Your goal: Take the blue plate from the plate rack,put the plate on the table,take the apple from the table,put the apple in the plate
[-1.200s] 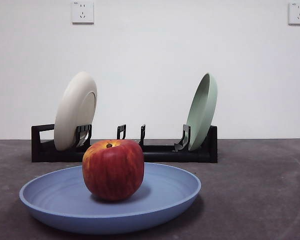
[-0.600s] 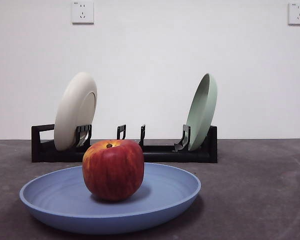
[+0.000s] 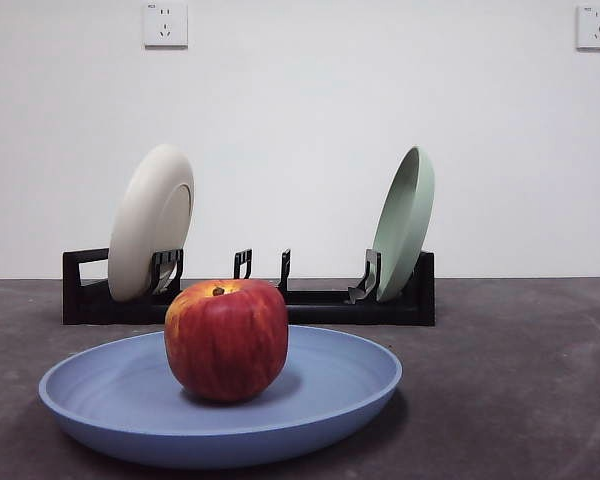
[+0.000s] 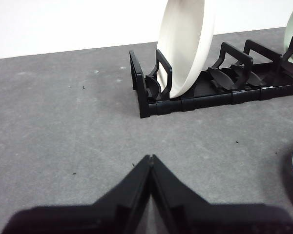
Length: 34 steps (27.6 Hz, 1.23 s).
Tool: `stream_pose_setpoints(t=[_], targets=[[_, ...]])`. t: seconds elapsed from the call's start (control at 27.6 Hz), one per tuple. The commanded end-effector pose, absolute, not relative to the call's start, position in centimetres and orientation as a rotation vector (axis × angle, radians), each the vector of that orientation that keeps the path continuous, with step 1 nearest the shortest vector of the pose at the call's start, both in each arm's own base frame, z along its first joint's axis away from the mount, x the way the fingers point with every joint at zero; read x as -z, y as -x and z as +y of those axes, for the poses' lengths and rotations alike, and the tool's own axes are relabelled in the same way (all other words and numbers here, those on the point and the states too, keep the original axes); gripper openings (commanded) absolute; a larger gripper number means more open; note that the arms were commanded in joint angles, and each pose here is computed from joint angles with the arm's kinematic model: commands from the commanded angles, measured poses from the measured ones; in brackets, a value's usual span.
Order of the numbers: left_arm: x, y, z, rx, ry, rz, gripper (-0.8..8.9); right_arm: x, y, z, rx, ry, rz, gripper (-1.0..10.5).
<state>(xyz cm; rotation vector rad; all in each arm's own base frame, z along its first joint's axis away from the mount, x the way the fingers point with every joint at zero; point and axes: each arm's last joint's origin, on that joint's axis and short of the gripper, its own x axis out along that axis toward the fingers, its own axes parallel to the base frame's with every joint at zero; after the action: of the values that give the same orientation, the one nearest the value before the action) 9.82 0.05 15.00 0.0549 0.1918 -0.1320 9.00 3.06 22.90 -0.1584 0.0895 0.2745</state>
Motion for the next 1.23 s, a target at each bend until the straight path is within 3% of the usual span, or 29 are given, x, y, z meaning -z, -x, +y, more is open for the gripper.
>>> stream_pose_setpoints(t=[0.04, 0.25, 0.54, 0.94, 1.23], targets=[[-14.7, -9.9, 0.1, 0.133, -0.064, 0.200, -0.04, -20.0, -10.0, 2.4, -0.180, 0.075, 0.021, 0.0], [-14.7, -9.9, 0.1, 0.133, -0.064, 0.200, -0.04, -17.9, -10.3, 0.7, -0.016, 0.002, -0.093, 0.0], [-14.7, -9.9, 0.1, 0.133, -0.063, 0.200, -0.04, -17.4, -10.0, -1.1, 0.164, 0.011, -0.051, 0.0], [-14.6, -9.9, 0.1, 0.133, -0.063, 0.207, -0.04, -15.0, -9.5, -1.0, 0.159, 0.043, 0.178, 0.0], [-14.6, -9.9, 0.1, 0.133, -0.062, 0.209, -0.04, -15.0, -9.5, -0.6, 0.102, 0.025, 0.183, 0.0]])
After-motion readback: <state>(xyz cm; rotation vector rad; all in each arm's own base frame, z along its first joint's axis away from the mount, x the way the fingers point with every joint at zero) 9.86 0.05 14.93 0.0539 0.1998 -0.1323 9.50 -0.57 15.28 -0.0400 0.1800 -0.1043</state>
